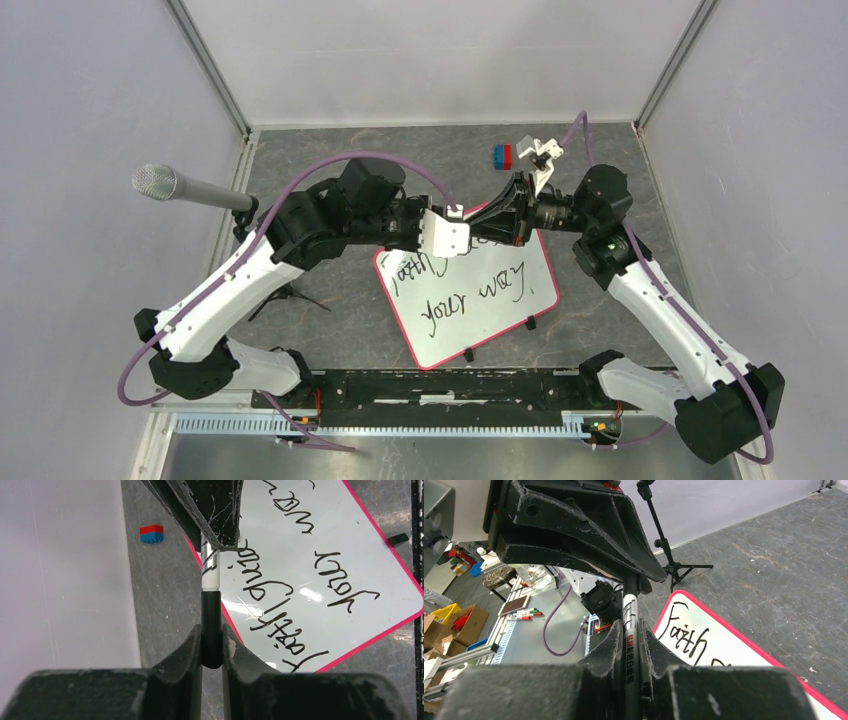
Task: Write a sentence on the whiteboard
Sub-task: Place the whiteboard marker at the center of the board.
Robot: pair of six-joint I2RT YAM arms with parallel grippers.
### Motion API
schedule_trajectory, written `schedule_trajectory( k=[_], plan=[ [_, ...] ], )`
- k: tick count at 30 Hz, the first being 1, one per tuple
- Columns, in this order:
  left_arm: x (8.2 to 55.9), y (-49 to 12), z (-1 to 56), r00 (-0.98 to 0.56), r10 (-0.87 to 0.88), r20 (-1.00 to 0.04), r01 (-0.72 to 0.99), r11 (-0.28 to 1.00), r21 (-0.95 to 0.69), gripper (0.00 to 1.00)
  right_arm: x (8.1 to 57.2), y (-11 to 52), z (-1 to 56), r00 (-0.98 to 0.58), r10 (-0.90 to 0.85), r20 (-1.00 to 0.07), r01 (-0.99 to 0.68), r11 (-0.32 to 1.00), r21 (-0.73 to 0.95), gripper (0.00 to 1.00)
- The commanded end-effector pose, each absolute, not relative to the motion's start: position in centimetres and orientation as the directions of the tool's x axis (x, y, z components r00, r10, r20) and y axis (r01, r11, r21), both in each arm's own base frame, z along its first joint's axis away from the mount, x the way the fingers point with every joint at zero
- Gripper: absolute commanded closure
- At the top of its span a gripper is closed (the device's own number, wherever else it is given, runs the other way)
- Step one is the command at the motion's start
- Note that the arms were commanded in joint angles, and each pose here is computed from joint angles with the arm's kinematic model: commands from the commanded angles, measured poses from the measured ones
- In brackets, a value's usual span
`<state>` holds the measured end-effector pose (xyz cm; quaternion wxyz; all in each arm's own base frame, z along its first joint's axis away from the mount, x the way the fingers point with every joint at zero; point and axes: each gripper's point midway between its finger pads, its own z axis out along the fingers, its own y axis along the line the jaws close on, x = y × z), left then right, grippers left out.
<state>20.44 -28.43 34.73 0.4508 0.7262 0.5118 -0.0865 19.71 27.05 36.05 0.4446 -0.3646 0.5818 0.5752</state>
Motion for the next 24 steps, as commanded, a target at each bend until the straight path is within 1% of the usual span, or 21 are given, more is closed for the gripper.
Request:
schedule_trajectory(
  k=[1,7,15,18,20,21,22,24],
  plan=[
    [19.1,-31.7,35.9,0.515,0.605,-0.608,0.81,-0.11,0.577,0.98,19.1,28.0,36.3,-0.328,0.09,-0.94,-0.942,0.038,0.332,1.0],
    [18.6,-34.5,36.1,0.522,0.574,-0.631,0.815,-0.118,0.567,0.98,18.5,28.7,36.0,-0.337,0.078,-0.938,-0.941,0.014,0.339,1.0],
    [17.8,-36.6,37.8,0.461,0.504,-0.731,0.865,-0.068,0.498,0.98,17.7,29.4,35.7,-0.349,0.07,-0.934,-0.937,-0.017,0.349,1.0],
    [17.6,-36.2,37.4,0.466,0.511,-0.722,0.863,-0.084,0.498,0.97,17.5,29.3,35.9,-0.328,0.057,-0.943,-0.945,-0.03,0.327,0.99],
    [18.0,-35.0,36.3,0.49,0.555,-0.672,0.843,-0.104,0.529,0.98,18.0,28.9,35.6,-0.278,0.011,-0.96,-0.96,0.01,0.278,0.88],
    [18.1,-34.2,35.8,0.509,0.572,-0.643,0.827,-0.117,0.55,0.98,18.4,28.5,35.4,-0.249,-0.024,-0.968,-0.968,0.043,0.247,0.79],
    [18.3,-33.4,35.1,0.524,0.593,-0.612,0.813,-0.135,0.566,0.98,18.8,28.0,35.3,-0.226,-0.052,-0.973,-0.973,0.068,0.222,0.68],
    [18.1,-31.4,34.0,0.573,0.609,-0.548,0.776,-0.188,0.602,0.98,19.4,26.8,35.2,-0.181,-0.109,-0.977,-0.98,0.106,0.17,0.49]
  ],
)
